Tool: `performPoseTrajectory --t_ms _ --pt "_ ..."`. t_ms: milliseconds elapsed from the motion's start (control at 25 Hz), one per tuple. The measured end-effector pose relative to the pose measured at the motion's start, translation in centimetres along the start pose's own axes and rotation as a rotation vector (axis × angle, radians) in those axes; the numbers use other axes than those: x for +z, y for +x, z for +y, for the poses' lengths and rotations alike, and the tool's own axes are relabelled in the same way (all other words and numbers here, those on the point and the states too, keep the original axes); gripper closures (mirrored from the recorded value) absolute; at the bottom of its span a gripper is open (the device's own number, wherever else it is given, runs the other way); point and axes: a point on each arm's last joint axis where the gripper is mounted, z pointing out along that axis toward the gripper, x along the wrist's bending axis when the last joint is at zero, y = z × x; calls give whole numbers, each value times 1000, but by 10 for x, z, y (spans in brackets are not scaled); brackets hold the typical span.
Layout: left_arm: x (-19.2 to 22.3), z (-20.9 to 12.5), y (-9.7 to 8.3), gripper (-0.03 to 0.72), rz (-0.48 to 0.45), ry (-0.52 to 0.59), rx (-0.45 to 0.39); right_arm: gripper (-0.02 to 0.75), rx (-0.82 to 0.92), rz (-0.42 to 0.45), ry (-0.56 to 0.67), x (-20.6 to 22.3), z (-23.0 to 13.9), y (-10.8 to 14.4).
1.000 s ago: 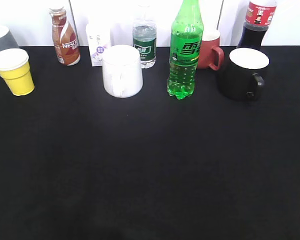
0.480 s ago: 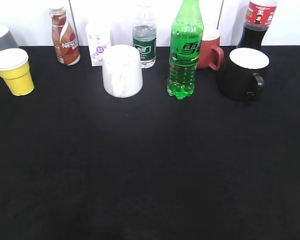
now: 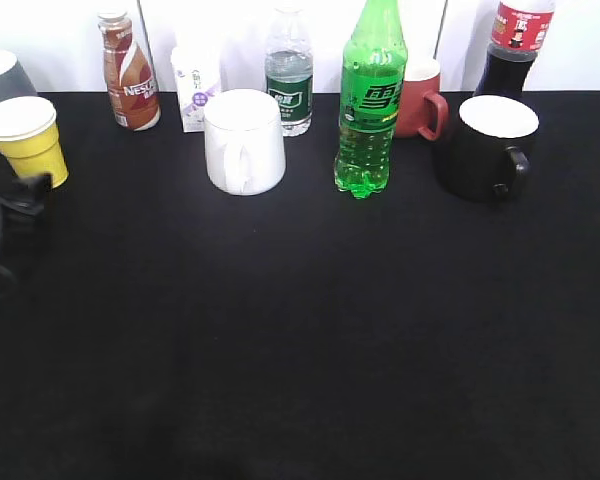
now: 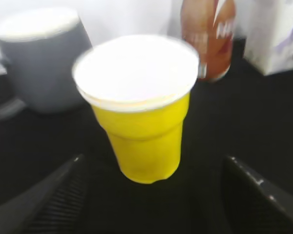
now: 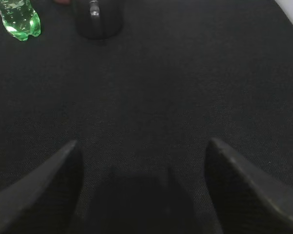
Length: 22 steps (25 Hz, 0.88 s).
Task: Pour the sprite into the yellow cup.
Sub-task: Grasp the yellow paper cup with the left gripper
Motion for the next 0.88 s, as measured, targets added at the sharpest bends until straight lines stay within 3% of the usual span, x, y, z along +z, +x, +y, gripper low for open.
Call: performPoseTrajectory --t_ms 520,720,880 --pt "90 -14 9 49 31 -114 -18 153 0 0 0 0 0 0" --pt "97 -18 8 62 17 -196 -15 153 0 0 0 0 0 0" --pt "97 -19 6 113 3 -211 -8 153 0 0 0 0 0 0"
